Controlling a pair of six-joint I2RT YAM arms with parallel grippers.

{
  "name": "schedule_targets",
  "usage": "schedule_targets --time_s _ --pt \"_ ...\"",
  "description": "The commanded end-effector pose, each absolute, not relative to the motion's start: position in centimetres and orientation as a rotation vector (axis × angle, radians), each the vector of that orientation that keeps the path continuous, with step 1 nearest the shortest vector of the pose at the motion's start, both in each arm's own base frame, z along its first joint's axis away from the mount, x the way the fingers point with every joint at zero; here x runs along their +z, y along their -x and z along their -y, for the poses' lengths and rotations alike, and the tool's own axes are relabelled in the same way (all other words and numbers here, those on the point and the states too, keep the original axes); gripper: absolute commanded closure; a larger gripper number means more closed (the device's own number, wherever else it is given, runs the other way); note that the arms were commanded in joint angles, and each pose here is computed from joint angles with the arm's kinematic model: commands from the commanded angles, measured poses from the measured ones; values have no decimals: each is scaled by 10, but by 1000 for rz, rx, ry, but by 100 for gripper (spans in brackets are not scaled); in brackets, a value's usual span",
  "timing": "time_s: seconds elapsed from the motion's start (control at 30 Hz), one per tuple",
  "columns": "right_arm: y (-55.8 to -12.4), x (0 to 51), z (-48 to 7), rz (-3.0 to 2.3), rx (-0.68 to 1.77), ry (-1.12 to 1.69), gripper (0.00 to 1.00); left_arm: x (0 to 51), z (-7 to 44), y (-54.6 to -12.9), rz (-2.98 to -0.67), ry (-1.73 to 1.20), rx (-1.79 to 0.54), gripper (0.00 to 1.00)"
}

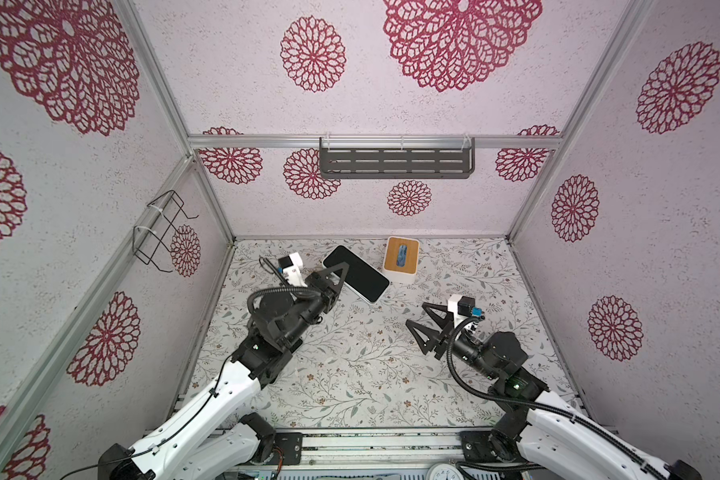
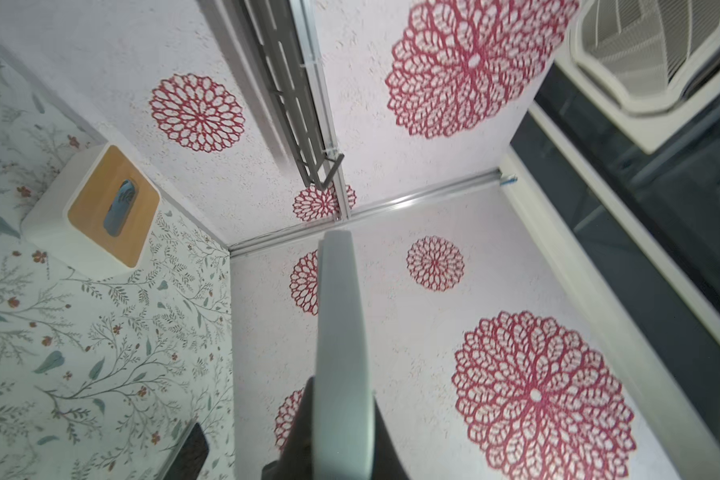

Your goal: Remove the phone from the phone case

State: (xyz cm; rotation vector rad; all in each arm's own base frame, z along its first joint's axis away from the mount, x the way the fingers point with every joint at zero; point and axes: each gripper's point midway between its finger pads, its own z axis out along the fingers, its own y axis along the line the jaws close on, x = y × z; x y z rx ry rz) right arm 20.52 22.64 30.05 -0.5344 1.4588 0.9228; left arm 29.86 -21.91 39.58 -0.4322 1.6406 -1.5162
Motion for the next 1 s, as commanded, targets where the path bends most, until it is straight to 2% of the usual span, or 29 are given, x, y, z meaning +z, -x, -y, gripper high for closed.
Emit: schedule_targets --time_s 0.0,0.07,0.13,0.43,0.77,0.97 --pt "-185 308 -225 -1458 852 715 20 408 261 -253 -1851 -252 -1433 100" --pt "-181 301 -227 -1497 821 788 20 393 270 -243 -1936 -481 -1241 100" --pt "-179 290 -230 -1527 795 866 21 385 274 -237 -1949 -626 -1159 100" --pt "-173 264 -256 -1538 775 1148 27 378 297 -209 -1766 -1022 -1170 100" --pt "-163 273 -269 -1456 776 1335 35 371 308 -196 -1588 -1143 -1214 100" --pt "-156 274 -277 -1407 848 1382 48 375 308 -195 -1518 -1117 -1211 100"
